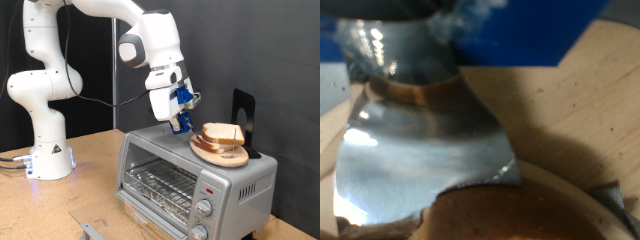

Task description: Make a piece of toast with the oven

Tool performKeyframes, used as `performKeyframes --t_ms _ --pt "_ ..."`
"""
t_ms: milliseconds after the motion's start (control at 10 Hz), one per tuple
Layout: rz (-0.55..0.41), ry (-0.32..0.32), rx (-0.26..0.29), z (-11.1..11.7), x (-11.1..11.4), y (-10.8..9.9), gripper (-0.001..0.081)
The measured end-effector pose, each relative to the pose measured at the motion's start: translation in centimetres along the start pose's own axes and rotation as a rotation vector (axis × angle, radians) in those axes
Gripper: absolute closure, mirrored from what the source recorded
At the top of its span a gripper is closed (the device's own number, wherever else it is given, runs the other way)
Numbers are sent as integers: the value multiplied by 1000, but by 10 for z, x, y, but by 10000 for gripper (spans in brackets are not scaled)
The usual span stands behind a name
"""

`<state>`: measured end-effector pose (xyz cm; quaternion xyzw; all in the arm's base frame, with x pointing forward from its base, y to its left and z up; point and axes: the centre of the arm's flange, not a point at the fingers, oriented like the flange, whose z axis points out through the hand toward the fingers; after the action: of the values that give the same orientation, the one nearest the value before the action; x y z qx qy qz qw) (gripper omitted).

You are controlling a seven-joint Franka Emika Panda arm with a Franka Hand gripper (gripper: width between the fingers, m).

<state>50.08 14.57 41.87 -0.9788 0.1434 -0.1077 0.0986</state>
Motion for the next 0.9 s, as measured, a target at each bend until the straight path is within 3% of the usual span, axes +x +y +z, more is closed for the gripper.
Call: performKeyframes --t_ms 900 --pt "34 12 26 7 14 -8 397"
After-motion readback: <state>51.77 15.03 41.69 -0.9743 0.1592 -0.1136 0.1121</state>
